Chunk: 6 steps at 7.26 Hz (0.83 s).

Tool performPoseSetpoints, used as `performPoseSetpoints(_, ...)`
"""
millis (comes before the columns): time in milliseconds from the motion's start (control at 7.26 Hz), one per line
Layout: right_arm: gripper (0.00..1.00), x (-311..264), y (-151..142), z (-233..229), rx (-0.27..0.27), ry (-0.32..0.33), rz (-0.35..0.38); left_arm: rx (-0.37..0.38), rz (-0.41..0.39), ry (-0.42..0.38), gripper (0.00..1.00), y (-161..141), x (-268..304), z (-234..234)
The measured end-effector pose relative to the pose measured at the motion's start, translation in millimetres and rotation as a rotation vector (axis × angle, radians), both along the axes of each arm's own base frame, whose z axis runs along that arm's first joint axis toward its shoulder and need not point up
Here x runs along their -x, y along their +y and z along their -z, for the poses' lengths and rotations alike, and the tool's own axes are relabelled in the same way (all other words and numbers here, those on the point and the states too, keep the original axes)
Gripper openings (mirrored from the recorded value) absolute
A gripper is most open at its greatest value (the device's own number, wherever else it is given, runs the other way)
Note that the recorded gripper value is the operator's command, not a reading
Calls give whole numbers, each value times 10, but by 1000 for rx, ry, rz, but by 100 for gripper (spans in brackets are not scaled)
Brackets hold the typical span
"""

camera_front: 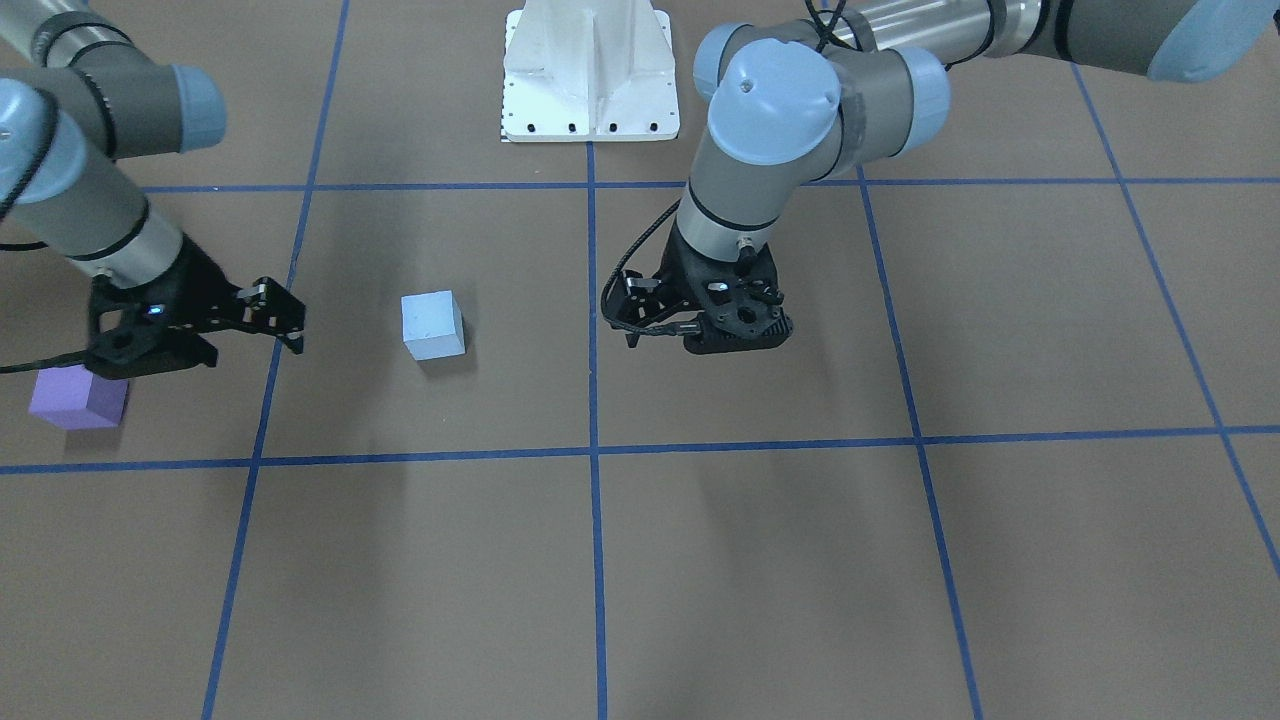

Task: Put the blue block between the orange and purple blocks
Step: 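Release the light blue cube at center while the right gripper approaches it, then lower the right gripper onto the light blue cube and grasp it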

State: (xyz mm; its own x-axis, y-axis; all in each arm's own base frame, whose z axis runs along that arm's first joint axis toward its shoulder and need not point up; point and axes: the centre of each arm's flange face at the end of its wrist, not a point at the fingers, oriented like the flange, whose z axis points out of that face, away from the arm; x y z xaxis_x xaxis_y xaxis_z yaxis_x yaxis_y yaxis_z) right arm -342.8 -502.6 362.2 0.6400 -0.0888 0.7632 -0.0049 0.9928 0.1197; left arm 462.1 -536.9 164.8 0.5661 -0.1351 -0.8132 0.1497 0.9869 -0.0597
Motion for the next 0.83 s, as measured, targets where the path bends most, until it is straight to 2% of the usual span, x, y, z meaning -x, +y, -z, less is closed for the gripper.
performPoseSetpoints(413,99,896,429,309,-31,19,5,-10,-20,-33,100,-30,154,-406)
performPoseSetpoints(826,99,1119,565,353,-32,26,3,-14,-21,-32,100,-17,168,-548)
